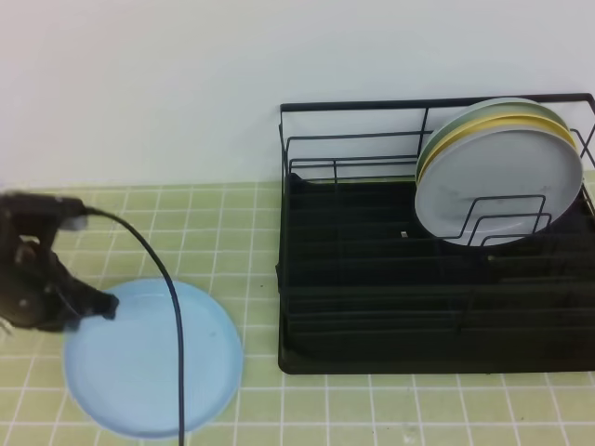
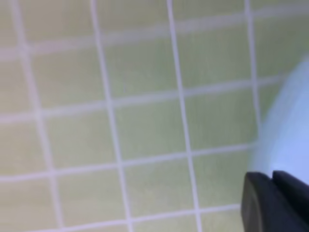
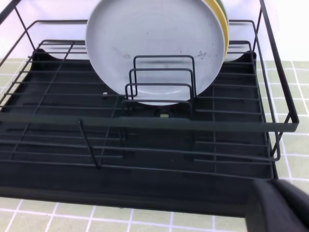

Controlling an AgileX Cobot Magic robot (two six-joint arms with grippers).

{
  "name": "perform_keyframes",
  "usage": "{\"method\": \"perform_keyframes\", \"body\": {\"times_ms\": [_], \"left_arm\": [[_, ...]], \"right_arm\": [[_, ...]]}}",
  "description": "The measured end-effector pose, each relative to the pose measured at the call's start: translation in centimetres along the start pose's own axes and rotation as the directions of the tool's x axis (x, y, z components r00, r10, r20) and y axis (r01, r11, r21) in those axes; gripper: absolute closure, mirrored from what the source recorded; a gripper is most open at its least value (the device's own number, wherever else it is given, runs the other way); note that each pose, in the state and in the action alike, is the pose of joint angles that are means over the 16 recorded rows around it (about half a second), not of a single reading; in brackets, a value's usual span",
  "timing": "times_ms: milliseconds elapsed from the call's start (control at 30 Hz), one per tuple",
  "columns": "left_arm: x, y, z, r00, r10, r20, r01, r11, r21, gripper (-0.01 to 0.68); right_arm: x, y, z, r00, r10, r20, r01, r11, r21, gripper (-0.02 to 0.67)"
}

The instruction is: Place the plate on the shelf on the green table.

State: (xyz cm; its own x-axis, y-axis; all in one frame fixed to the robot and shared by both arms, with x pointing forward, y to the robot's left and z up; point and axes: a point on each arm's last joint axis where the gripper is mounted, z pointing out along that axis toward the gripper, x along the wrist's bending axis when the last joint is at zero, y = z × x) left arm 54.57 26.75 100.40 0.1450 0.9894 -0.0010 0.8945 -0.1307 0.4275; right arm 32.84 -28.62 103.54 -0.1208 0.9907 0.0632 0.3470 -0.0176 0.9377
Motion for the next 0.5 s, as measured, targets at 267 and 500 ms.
{"method": "perform_keyframes", "body": {"times_ms": [267, 500], "left_arm": [[0.1, 0.4, -5.2, 0.998, 0.044, -0.032, -0.049, 0.982, -0.182, 0.673], [0.0, 0.4, -6.0, 0.998, 0.045, -0.033, -0.051, 0.977, -0.208, 0.673]], "right_arm": [[0.2, -0.1, 0.0, 1.0, 0.004, -0.022, -0.004, 1.0, 0.008, 0.638], [0.4, -0.1, 0.0, 0.999, 0.002, -0.04, -0.001, 1.0, 0.011, 0.638]]}}
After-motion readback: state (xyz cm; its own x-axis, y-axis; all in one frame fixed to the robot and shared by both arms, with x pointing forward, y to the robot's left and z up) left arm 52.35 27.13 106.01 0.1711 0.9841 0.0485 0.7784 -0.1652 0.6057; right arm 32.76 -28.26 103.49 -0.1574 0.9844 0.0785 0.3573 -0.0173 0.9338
